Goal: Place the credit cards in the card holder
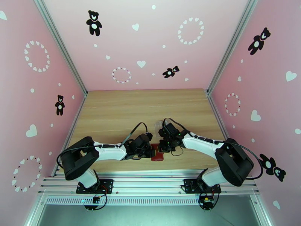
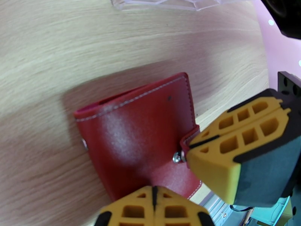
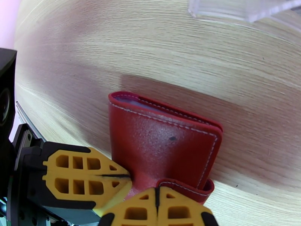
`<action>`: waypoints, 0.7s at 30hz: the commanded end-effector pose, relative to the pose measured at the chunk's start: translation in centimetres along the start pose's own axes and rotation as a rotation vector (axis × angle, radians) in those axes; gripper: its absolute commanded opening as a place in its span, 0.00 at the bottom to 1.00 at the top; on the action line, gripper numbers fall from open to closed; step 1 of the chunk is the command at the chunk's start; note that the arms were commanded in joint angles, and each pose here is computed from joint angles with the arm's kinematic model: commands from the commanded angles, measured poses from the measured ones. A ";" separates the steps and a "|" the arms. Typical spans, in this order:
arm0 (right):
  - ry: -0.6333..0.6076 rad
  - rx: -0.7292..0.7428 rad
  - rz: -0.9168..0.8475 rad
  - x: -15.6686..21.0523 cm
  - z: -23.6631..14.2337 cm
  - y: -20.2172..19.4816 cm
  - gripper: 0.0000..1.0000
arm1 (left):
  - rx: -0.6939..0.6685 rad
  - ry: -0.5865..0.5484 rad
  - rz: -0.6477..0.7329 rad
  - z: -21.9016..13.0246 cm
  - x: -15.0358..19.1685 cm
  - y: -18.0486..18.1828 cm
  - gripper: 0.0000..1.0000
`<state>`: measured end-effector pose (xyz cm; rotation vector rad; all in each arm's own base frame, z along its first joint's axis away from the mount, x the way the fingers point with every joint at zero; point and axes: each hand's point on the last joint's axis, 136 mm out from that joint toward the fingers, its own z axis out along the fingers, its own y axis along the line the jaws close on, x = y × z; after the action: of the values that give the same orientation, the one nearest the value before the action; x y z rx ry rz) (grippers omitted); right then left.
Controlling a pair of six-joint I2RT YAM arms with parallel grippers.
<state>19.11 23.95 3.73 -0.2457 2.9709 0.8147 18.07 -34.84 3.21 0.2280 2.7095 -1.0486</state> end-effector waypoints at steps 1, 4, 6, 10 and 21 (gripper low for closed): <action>-0.003 -0.008 -0.009 -0.6 0.1 0.7 0.00 | -0.005 0.015 -0.005 0.5 0.4 0.2 0.00; 0.000 -0.004 -0.010 -0.6 0.3 0.7 0.00 | -0.005 0.017 -0.004 0.5 0.4 0.2 0.00; 0.007 -0.003 -0.009 -0.6 0.5 0.6 0.00 | -0.006 0.018 -0.005 0.5 0.4 0.3 0.00; 0.021 0.010 -0.014 -0.3 1.1 0.5 0.00 | -0.005 0.016 -0.004 0.4 0.4 0.3 0.00; 0.065 0.139 -0.016 0.7 1.9 -1.9 0.00 | -0.005 0.013 -0.005 0.4 0.4 0.3 0.00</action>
<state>19.40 24.92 3.31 -0.2838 2.9870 0.7881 18.16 -34.97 3.24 0.2290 2.7029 -1.0551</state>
